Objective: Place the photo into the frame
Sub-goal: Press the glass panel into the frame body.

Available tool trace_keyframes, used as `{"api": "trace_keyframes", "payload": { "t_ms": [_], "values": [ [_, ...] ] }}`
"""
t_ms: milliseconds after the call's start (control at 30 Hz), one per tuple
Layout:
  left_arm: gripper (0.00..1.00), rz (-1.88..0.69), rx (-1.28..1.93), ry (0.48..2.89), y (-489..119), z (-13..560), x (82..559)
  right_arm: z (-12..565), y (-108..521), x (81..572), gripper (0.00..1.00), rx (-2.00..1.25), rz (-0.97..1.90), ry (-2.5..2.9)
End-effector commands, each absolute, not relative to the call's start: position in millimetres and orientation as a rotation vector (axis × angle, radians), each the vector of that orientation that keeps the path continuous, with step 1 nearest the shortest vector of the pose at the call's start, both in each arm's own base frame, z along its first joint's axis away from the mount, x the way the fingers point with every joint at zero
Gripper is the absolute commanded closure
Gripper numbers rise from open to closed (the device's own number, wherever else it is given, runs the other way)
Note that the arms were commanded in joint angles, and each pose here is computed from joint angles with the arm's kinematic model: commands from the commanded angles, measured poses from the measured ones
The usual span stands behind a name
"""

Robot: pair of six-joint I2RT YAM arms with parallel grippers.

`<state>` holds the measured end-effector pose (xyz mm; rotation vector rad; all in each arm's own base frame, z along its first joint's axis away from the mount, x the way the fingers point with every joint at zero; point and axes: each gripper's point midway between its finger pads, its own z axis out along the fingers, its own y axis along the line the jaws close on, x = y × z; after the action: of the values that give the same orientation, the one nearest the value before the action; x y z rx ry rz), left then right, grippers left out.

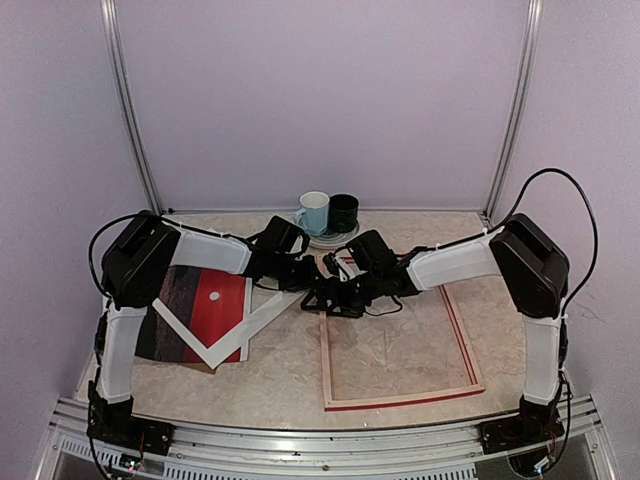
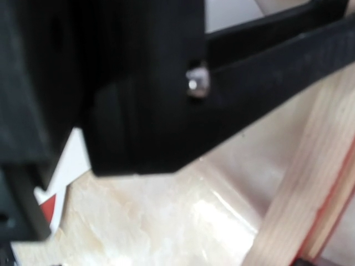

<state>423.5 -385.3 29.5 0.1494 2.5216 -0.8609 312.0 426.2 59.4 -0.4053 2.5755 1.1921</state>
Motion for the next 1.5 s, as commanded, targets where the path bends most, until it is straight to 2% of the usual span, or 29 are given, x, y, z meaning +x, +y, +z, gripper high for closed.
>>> {"api": "trace_keyframes", "payload": {
  "t_ms": [0, 733, 1167, 1467],
  "values": [
    [0.9, -0.714, 0.132, 2.65, -367.3, -24.6, 408.4, 47.5, 426.6, 276.2, 0.11, -0.451, 1.211, 2.675],
    [0.91, -0.696, 0.111, 2.649, -366.1, -28.5, 410.0, 42.2, 435.0, 195.9, 0.11, -0.745, 1.186, 2.791],
    [0.91, -0.694, 0.116, 2.637, -365.8, -20.5, 411.0, 48.7, 441.0, 192.8, 0.11, -0.88, 1.145, 2.77],
    [0.89, -0.716, 0.129, 2.602, -369.2, -5.0, 417.5, 82.7, 447.5, 194.0, 0.1, -1.165, 1.062, 2.519]
  ]
}}
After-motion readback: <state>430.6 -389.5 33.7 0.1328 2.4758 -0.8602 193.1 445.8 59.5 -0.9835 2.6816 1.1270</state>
